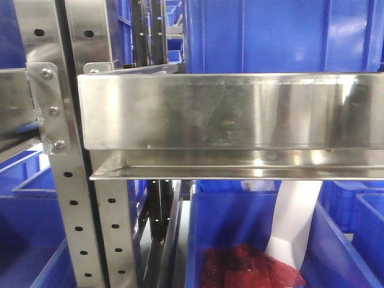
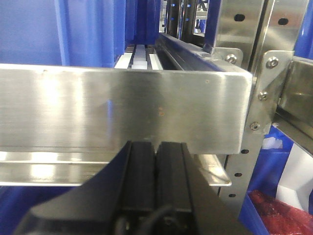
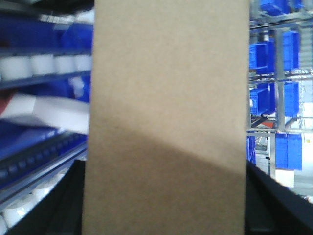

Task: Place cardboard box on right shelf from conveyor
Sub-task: 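Position the base in front of the shelf with the box held, then lower the held box onto the upper shelf with the right gripper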

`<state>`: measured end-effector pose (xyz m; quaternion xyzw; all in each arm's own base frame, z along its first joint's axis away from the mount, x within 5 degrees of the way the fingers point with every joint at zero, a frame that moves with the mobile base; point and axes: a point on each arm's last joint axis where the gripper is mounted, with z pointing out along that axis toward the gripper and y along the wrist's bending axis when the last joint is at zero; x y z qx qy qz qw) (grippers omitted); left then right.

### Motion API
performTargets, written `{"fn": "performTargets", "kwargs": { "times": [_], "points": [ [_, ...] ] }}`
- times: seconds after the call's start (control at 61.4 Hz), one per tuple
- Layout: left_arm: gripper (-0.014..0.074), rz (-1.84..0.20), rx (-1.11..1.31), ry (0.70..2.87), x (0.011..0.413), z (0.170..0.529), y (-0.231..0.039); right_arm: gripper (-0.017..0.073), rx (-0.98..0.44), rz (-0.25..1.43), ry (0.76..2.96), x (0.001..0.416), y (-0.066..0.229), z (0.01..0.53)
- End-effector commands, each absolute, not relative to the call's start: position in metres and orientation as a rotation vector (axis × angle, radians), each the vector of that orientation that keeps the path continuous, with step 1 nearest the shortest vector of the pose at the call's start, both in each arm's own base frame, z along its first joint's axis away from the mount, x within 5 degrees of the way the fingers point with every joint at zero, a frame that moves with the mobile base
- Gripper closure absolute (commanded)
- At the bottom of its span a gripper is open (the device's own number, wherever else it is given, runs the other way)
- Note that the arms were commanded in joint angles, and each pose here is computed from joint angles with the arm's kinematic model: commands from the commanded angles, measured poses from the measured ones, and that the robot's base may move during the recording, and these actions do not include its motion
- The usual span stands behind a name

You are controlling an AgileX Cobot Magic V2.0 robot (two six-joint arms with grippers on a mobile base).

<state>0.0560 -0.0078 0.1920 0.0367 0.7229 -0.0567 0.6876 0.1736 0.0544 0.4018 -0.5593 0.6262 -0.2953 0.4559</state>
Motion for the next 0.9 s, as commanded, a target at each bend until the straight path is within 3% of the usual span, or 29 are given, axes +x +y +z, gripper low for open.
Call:
{"fn": "performTargets", "kwargs": {
  "times": [0.0, 0.309, 0.7, 0.781, 0.879],
  "points": [
    [0.0710, -0.135, 0.072, 1.529, 0.056, 0.198, -0.007, 0.0410, -1.381, -0.813, 1.420, 0.186, 0.061, 0.414],
    [0.0710, -0.135, 0.072, 1.529, 0.056, 0.198, -0.007, 0.0410, -1.513, -0.786, 1.500, 0.230, 0.080, 0.378],
    [0.0710, -0.135, 0.072, 1.529, 0.056, 0.198, -0.007, 0.0403, -1.488, -0.799, 1.535, 0.238, 0.073, 0.375],
    [0.0710, -0.135, 0.072, 1.529, 0.056, 0.198, -0.007, 0.0330, -1.450, -0.766, 1.556, 0.238, 0.074, 0.375],
    [0.0710, -0.135, 0.072, 1.529, 0.056, 0.198, -0.007, 0.0044, -1.341, -0.678, 1.610, 0.239, 0.076, 0.376]
  ]
}}
